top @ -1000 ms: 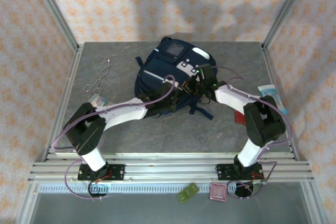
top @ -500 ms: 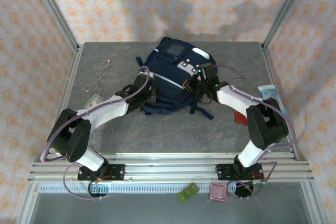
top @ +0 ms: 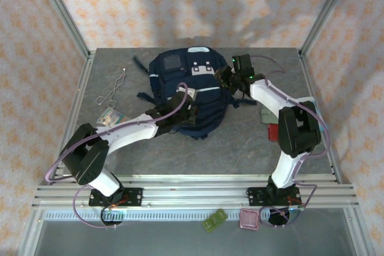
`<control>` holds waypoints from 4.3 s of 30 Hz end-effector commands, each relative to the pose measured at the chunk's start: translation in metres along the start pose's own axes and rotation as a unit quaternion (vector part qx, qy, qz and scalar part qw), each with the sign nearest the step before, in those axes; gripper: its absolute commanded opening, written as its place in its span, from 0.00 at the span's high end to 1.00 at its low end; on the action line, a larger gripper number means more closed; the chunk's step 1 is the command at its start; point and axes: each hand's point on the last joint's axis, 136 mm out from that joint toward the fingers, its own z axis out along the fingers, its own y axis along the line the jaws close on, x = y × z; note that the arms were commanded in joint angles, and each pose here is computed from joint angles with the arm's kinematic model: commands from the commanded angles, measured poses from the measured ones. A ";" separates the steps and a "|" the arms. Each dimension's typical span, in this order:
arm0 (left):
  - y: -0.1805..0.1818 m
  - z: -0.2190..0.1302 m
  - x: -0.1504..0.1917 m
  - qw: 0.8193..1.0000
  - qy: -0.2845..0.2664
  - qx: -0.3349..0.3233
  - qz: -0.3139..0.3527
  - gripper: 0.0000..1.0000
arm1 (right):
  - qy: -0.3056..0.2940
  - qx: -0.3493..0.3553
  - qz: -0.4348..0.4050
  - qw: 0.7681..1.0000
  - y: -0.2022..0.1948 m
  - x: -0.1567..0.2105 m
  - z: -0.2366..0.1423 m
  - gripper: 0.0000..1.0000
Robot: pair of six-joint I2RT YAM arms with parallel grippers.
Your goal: Pack books, pencil case, and school supplies into a backpack
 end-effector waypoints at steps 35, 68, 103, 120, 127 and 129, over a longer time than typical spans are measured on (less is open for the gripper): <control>-0.013 0.007 -0.004 1.000 0.005 -0.021 0.010 1.00 | 0.042 -0.048 0.041 0.997 0.007 0.065 -0.010 1.00; -0.022 0.016 -0.006 0.999 0.003 -0.006 0.041 1.00 | 0.001 -0.083 0.045 0.996 0.007 0.025 -0.033 0.66; 0.016 -0.033 -0.049 0.990 -0.087 -0.084 0.078 0.36 | 0.022 -0.142 0.000 0.990 0.051 0.050 -0.038 0.71; 0.000 0.012 -0.074 0.970 -0.111 -0.145 0.158 0.45 | 0.022 -0.211 0.002 0.977 0.083 0.043 -0.064 0.68; 0.003 0.012 -0.088 0.971 -0.105 -0.149 0.156 1.00 | 0.005 -0.153 -0.018 0.988 0.054 0.040 -0.079 0.68; 0.003 0.006 -0.094 0.973 -0.110 -0.144 0.146 1.00 | -0.001 -0.126 -0.021 0.992 0.035 0.038 -0.087 0.65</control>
